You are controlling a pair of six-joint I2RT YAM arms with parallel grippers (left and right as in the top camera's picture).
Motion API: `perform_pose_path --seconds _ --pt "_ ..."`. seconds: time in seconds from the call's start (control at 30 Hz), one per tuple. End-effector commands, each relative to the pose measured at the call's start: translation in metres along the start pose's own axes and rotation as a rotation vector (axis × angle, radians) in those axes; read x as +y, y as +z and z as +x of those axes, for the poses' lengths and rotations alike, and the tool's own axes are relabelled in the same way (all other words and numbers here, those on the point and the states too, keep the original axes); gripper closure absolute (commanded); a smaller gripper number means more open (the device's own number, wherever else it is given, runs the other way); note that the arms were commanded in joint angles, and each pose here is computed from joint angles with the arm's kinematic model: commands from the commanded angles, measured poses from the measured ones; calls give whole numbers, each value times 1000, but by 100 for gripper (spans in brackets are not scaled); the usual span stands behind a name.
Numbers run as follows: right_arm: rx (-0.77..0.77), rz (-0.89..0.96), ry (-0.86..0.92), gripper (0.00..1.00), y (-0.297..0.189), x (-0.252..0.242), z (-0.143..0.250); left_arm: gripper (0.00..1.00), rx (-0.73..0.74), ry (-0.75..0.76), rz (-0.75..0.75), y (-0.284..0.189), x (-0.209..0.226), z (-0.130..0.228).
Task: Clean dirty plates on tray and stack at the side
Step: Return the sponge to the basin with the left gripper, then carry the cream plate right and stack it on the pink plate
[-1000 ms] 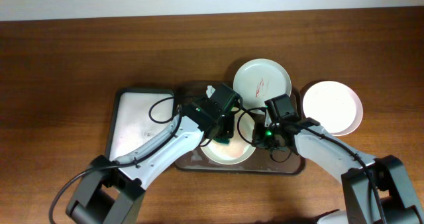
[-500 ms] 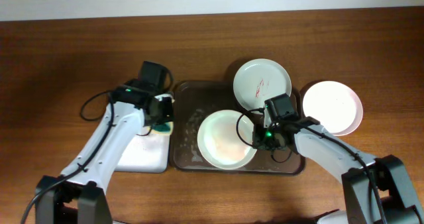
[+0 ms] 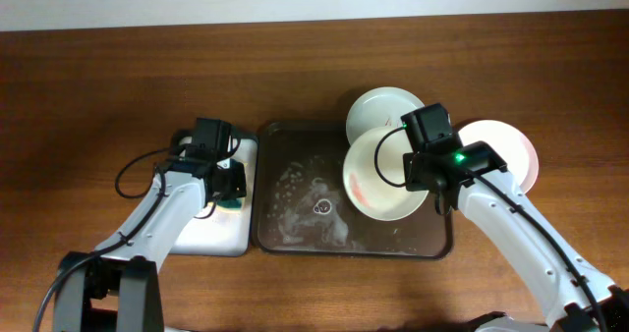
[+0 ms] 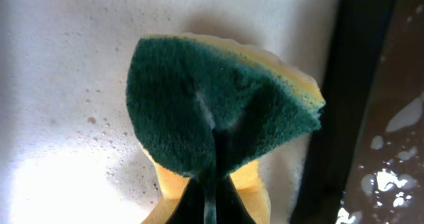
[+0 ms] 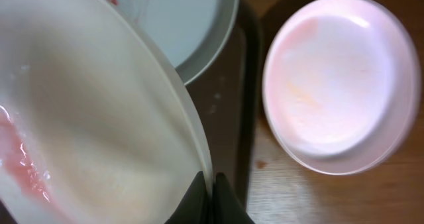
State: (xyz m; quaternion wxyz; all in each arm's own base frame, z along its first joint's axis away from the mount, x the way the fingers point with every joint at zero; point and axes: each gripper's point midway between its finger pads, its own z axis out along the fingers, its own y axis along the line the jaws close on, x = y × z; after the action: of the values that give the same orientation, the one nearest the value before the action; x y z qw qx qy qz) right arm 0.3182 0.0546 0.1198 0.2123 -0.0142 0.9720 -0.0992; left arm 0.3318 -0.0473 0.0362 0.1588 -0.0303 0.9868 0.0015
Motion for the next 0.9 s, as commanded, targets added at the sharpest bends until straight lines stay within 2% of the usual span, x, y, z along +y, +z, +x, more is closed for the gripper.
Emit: perform_pose_path --seconds 0.0,0.1,0.13,0.2,0.23,0.33,0.4,0.5,0.67,0.7,0.77,0.87 --pt "-140 156 -52 96 -33 -11 -26 100 -10 11 2 2 1 2" --pt "-220 259 -128 96 -52 -3 -33 99 -10 7 1 2 1 2" --pt "-254 296 -155 96 -59 0 -35 87 -10 7 2 2 1 2" --pt "-336 404 -201 96 -77 2 -41 41 -10 8 1 2 1 2" --pt "-362 438 -211 96 -83 2 -43 36 -10 8 1 2 1 2" --pt "-473 546 -249 96 -109 9 -49 33 -14 8 2 2 1 1" --pt "-528 566 -257 96 -120 17 -51 28 -27 7 4 2 1 -3" --pt "-562 560 -257 96 -126 25 -52 27 -60 4 -2 2 1 -10" --pt "-571 553 -249 96 -127 27 -54 24 -118 0 5 4 -1 -22" --pt "-571 552 -248 96 -127 27 -54 20 -117 0 3 8 -1 -22" --pt "-575 544 -238 96 -126 28 -55 19 -99 1 -7 14 1 -19" --pt "-502 376 -127 96 -102 34 -51 18 -51 4 -17 30 2 -10"
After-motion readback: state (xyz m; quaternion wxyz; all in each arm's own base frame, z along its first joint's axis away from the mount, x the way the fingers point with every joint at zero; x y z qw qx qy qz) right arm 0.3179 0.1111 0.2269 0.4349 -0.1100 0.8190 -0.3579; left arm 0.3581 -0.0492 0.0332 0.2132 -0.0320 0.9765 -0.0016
